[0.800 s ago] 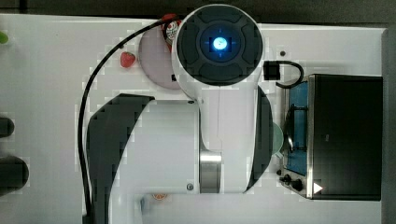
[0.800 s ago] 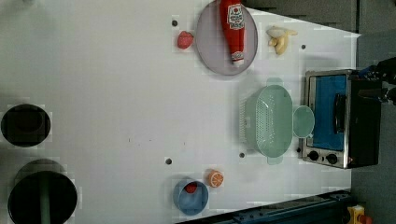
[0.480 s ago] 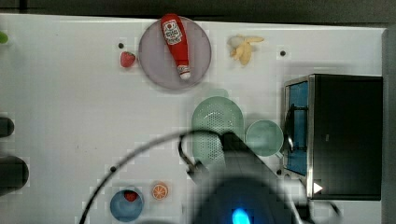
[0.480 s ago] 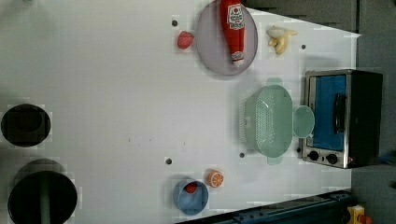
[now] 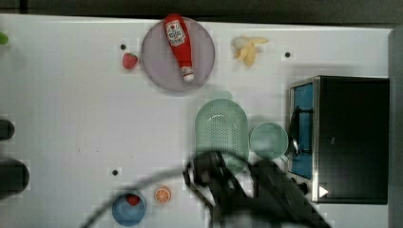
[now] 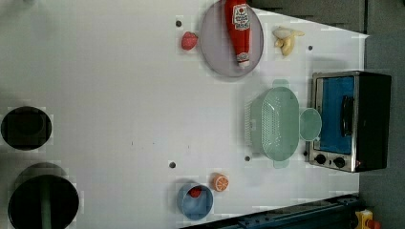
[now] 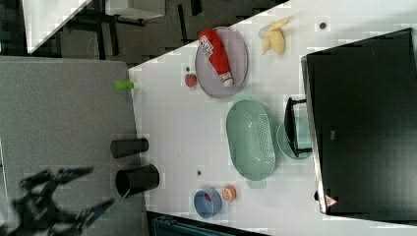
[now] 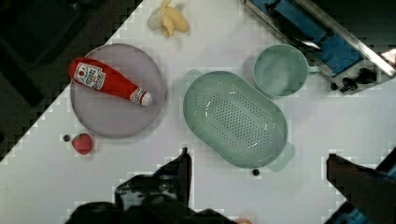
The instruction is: Drag strainer right to left.
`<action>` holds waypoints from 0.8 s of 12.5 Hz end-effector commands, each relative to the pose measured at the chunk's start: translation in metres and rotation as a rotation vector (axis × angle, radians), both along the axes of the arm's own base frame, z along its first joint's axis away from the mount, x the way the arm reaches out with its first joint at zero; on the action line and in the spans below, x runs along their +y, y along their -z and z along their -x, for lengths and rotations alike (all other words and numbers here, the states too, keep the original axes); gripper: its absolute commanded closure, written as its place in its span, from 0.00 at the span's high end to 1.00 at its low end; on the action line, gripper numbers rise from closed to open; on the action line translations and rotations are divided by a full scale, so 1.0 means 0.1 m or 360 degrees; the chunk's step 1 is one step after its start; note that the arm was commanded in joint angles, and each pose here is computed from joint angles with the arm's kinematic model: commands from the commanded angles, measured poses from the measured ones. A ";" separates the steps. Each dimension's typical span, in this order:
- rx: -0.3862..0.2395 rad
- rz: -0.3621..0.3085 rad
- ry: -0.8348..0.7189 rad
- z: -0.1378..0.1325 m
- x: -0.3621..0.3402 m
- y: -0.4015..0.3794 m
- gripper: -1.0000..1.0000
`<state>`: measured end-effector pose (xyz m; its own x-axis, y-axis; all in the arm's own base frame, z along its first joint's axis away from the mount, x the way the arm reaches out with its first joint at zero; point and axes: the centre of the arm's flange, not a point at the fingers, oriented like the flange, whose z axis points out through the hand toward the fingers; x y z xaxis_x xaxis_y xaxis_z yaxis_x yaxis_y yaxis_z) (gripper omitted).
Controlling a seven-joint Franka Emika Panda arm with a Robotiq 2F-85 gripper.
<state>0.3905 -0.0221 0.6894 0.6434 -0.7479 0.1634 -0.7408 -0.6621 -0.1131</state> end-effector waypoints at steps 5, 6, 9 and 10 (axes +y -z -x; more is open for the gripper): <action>0.0438 -0.0033 0.0529 -0.88 0.12 3.08 1.00; 0.0404 -0.0046 0.0619 -0.94 0.12 3.34 1.00; 0.0332 -0.0084 0.0833 -1.06 0.13 4.01 1.00; 0.0327 -0.0093 0.0926 -1.07 0.13 4.20 1.00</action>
